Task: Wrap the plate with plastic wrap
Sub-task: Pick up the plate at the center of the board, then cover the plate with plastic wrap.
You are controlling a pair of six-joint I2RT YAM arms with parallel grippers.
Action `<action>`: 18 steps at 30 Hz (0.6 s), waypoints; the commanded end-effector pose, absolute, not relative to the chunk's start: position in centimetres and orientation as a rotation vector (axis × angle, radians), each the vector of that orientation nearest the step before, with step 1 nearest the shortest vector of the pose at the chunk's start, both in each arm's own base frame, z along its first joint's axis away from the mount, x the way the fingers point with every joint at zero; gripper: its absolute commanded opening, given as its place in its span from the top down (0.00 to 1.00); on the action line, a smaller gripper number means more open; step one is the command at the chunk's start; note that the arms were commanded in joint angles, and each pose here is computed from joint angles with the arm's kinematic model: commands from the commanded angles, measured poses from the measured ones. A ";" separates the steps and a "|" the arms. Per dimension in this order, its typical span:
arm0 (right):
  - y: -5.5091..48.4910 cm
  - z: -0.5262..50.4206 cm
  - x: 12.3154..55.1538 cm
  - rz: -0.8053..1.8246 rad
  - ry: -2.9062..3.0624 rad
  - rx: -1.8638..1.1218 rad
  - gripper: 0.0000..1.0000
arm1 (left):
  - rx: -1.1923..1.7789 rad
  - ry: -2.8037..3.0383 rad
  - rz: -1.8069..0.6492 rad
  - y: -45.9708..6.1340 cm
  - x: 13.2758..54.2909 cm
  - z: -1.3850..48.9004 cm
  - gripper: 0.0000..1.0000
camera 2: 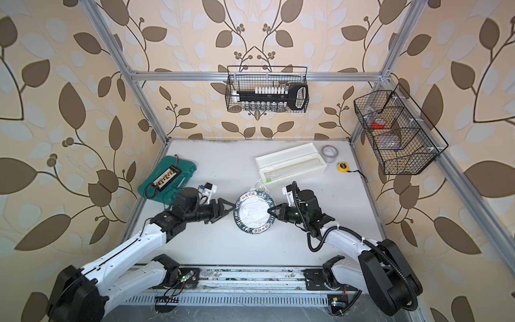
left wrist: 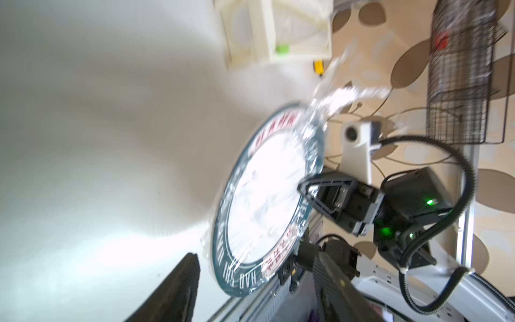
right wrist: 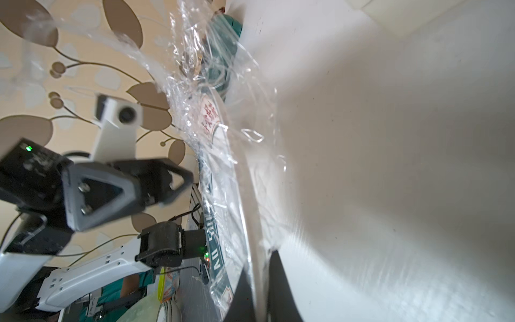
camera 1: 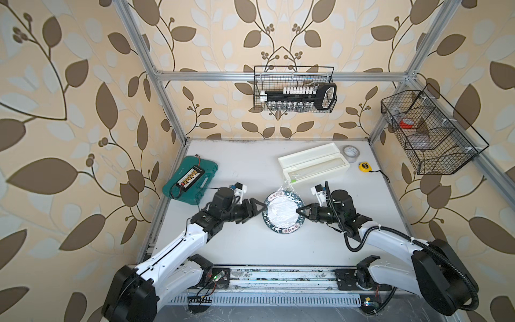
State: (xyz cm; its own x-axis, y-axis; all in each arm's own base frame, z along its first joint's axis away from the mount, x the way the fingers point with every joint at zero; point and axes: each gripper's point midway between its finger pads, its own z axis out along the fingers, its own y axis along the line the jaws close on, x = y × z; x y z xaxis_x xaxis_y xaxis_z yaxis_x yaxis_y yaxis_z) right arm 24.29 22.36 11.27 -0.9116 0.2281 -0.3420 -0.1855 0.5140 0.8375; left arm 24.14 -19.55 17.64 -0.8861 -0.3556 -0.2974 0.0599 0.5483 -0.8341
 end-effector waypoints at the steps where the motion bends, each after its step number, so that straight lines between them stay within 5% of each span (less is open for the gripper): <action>1: 23.4 13.0 22.5 1.461 2.331 -0.158 1.00 | -0.073 2.338 -1.159 -17.9 25.0 20.7 0.21; 8: 23.9 14.3 21.0 1.518 2.346 -0.240 1.00 | 0.230 2.354 -1.381 -22.7 28.0 23.4 0.16; 18: 24.4 14.9 21.0 1.559 2.354 -0.253 1.00 | 0.525 2.406 -1.295 -26.2 25.8 22.3 0.17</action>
State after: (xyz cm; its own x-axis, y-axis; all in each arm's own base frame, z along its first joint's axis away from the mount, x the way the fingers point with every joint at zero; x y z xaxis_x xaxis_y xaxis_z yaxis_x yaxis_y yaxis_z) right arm 20.92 23.51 12.87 -0.9495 0.0564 -0.3087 -0.2524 0.4475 0.8580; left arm 26.25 -25.82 20.66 -0.9149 0.0915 -0.3933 0.3766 0.5444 -0.7495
